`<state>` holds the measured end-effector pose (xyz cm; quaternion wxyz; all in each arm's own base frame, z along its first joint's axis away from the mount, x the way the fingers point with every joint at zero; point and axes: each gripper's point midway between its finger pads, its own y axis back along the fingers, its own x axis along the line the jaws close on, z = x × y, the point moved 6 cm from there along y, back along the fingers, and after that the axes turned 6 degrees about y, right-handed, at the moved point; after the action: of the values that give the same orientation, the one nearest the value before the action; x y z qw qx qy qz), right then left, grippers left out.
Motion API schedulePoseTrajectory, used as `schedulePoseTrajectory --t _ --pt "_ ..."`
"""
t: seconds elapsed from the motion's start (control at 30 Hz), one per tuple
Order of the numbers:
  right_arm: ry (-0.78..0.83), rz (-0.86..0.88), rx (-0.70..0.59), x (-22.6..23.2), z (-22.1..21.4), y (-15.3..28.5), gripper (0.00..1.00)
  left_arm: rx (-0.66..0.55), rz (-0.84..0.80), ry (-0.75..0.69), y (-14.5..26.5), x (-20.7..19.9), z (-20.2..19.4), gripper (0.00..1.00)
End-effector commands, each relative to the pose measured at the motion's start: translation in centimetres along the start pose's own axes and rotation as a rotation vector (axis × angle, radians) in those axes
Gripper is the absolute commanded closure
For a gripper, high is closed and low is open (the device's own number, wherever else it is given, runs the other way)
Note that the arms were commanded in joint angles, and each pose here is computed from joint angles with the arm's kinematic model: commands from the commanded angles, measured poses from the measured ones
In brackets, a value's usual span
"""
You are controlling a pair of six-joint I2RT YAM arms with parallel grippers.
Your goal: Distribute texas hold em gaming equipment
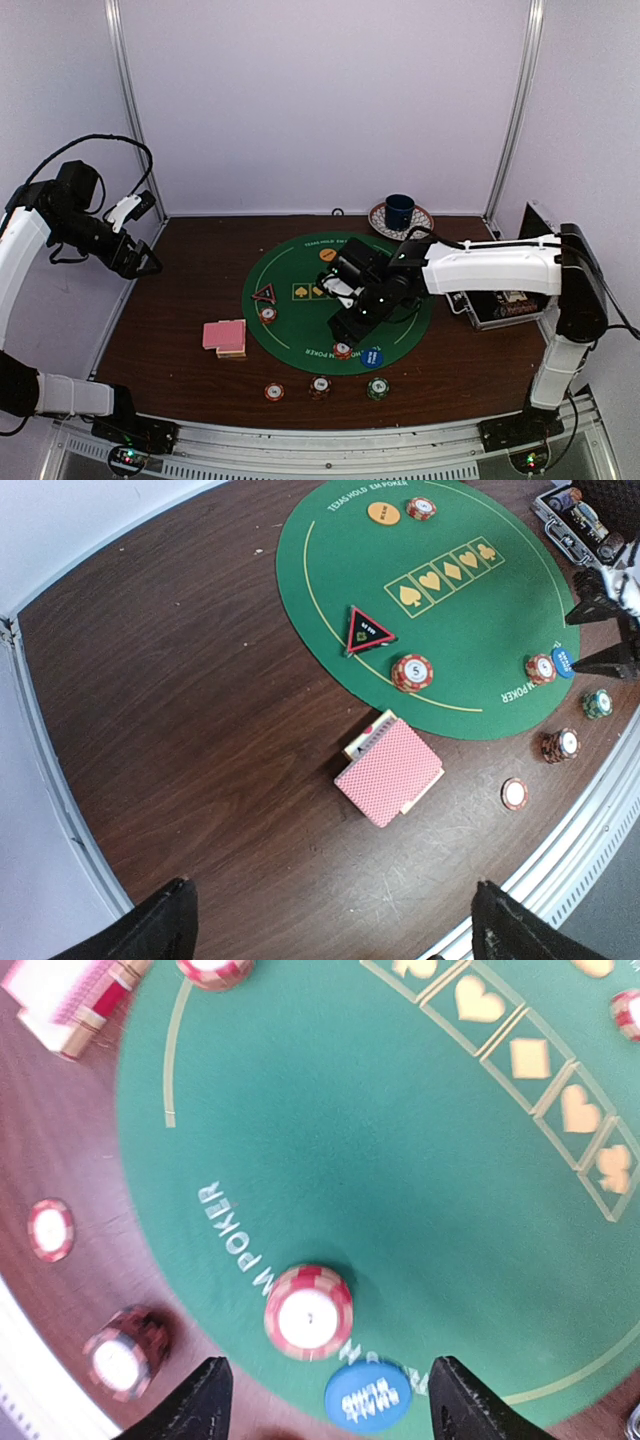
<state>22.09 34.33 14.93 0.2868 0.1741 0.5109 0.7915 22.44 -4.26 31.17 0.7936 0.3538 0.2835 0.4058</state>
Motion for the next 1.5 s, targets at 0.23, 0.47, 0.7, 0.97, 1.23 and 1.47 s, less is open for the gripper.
schedulePoseTrajectory --t 0.23,0.47,0.7,0.97,1.23,1.47 --pt "-0.028 -0.014 0.189 2.2 -7.8 2.0 0.21 -0.032 -0.006 -0.008 0.7 -0.2 0.6 0.02" --pt "-0.049 0.001 0.208 2.8 -9.2 0.4 0.20 -0.031 -0.005 -0.007 0.7 -0.2 0.7 0.02" --pt "-0.037 0.038 0.206 3.8 -9.4 -0.1 0.21 -0.028 -0.005 -0.008 0.7 -0.2 0.6 0.02" --pt "-0.035 0.034 0.225 4.1 -10.3 -0.7 0.25 -0.030 -0.010 -0.008 0.7 -0.2 0.7 0.02" --pt "-0.028 0.028 0.231 4.0 -10.5 -0.9 0.37 -0.032 -0.004 -0.008 0.9 -0.2 0.6 0.02" --pt "-0.025 0.032 0.244 4.0 -10.8 -1.0 0.40 -0.033 -0.005 -0.008 0.9 -0.2 0.7 0.03"
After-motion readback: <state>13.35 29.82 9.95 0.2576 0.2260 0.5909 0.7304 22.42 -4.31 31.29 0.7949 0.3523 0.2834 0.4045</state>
